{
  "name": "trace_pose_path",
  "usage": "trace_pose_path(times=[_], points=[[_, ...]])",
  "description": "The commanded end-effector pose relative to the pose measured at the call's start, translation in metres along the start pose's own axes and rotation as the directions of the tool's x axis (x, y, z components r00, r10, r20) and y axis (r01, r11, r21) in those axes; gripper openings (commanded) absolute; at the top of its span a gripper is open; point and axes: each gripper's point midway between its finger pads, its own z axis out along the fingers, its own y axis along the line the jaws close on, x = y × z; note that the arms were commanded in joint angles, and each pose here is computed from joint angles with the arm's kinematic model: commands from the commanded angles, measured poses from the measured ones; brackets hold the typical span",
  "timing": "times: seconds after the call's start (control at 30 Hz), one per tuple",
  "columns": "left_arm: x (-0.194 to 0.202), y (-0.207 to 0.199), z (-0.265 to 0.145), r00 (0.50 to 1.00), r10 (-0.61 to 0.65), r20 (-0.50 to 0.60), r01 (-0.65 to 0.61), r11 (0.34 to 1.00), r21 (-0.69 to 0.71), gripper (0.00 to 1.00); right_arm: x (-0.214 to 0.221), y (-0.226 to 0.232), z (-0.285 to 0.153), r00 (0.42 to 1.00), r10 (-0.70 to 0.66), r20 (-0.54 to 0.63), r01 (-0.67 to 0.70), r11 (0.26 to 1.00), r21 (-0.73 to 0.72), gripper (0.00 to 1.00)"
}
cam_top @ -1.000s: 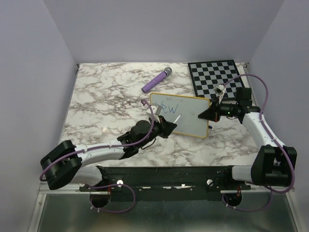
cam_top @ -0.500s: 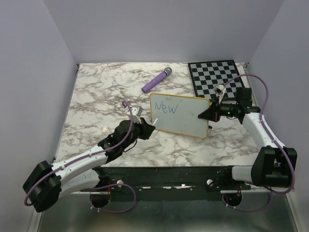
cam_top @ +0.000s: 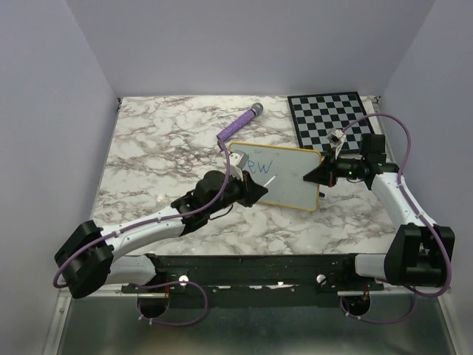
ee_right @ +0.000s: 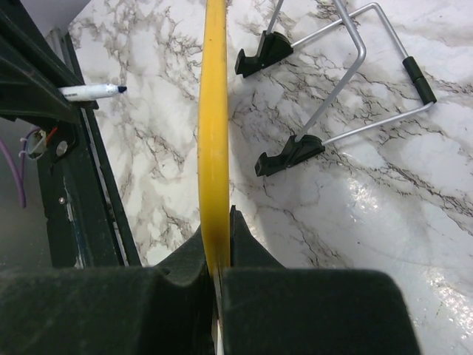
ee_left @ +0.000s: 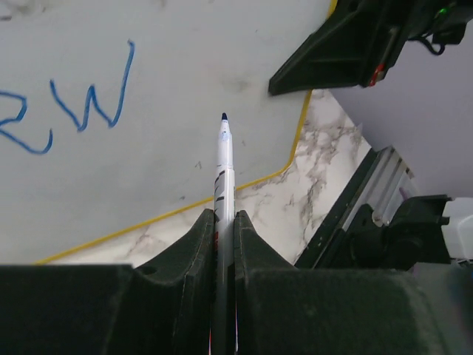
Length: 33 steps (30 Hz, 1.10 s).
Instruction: Write a sentence on the whiteboard
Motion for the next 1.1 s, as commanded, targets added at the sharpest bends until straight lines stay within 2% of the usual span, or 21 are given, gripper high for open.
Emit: trace_pose_path(times=[0.0,0.33,0.6,1.07], points=[[-0.027,-0.021,0.020,0.998,-0.016,0.069,0.013,0.999,0.035,0.00,-0.003,0.001,0.000,1.000,-0.027,0.011,0.027,1.000,-0.003,0.01],[-0.009,-0.004,0.022,1.000,-0.015,0.026,0.016,1.000,-0.023,0.00,-0.004,0.002,0.001,0.999,-0.030,0.013,0.030,1.000,-0.007,0.01],[-0.020,-0.014,0.040,0.999,-0.024,0.033,0.024,1.000,-0.002,0.00,-0.004,0.002,0.000,0.999,-0.033,0.012,0.033,0.999,-0.002,0.01],[-0.017,-0.007,0.056,1.000,-0.004,-0.001,0.004,0.999,-0.043,0.00,-0.005,0.003,0.000,0.999,-0.033,0.014,0.033,0.999,-0.005,0.01]])
